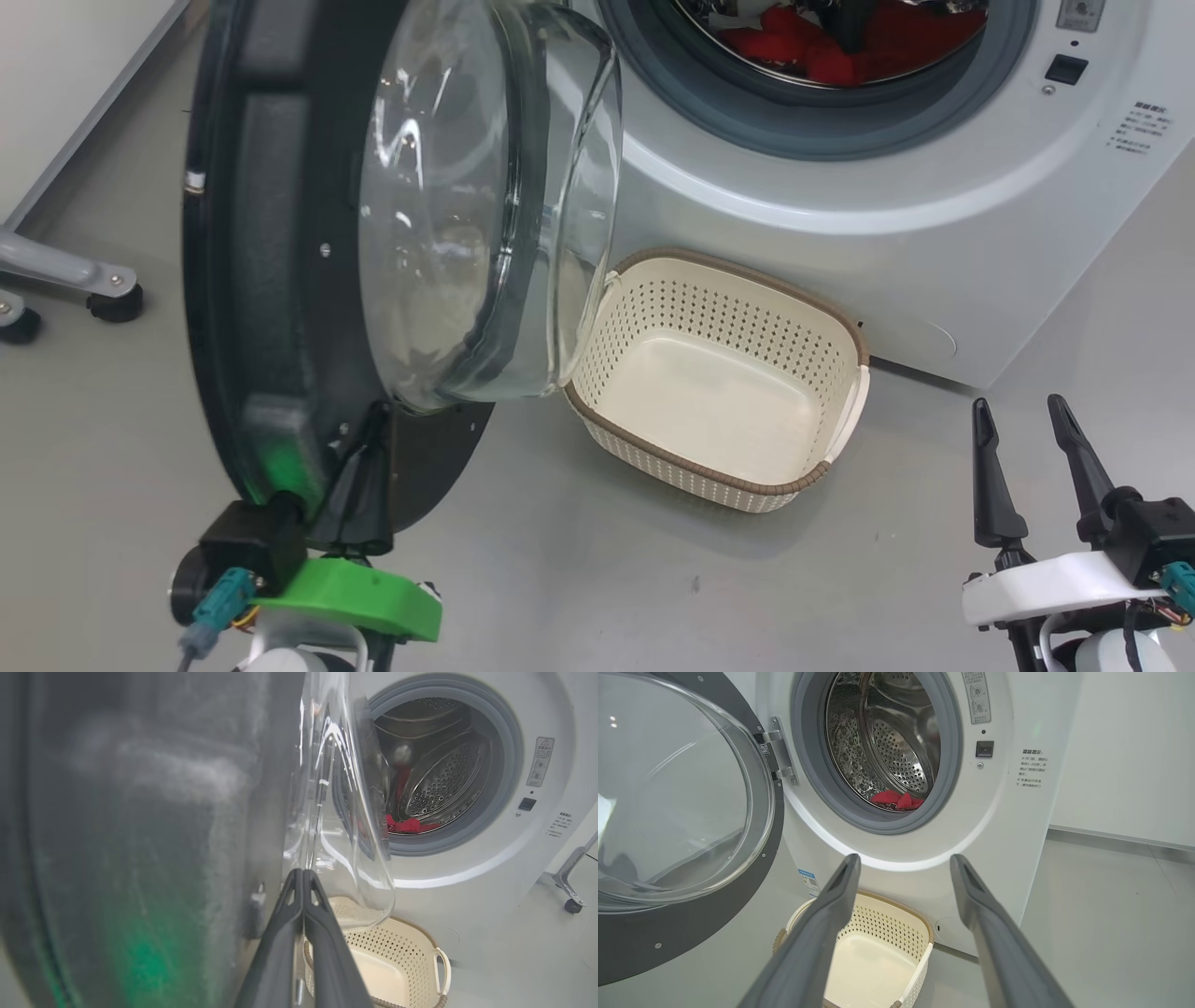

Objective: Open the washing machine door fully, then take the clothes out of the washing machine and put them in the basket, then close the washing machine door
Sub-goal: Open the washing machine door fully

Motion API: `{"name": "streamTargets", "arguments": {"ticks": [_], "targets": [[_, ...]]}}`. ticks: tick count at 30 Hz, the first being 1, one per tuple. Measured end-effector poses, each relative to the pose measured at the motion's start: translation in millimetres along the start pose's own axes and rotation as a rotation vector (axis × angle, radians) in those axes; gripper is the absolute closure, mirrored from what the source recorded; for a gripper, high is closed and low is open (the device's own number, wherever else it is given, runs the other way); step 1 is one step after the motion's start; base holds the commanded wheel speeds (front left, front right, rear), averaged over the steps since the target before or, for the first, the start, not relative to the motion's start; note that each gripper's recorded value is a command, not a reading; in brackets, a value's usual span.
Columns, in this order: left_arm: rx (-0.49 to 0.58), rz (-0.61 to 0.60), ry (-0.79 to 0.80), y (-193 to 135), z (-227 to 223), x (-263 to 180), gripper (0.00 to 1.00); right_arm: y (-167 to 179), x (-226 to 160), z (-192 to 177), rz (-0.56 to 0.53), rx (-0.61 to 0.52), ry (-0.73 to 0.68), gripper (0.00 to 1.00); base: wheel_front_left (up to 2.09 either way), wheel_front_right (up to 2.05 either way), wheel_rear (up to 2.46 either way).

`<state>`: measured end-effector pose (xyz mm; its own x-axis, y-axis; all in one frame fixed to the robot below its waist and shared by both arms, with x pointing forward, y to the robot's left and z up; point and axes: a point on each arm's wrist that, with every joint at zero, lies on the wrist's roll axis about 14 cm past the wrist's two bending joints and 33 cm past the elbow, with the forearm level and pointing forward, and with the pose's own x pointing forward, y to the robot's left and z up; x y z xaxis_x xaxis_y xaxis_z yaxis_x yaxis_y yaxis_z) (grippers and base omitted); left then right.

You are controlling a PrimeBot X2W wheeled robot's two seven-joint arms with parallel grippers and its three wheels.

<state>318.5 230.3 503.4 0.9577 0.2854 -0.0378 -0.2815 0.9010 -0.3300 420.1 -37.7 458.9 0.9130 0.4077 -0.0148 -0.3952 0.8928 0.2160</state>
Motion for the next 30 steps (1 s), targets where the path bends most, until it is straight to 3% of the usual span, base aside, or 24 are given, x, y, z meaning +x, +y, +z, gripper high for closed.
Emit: {"name": "streamTargets", "arguments": {"ticks": [30], "targets": [[0.095, 0.282, -0.084, 101, 23, 19, 1.00, -16, 10, -8, -0.026, -0.006, 0.005, 0.00, 0.00, 0.00, 0.00]]}}
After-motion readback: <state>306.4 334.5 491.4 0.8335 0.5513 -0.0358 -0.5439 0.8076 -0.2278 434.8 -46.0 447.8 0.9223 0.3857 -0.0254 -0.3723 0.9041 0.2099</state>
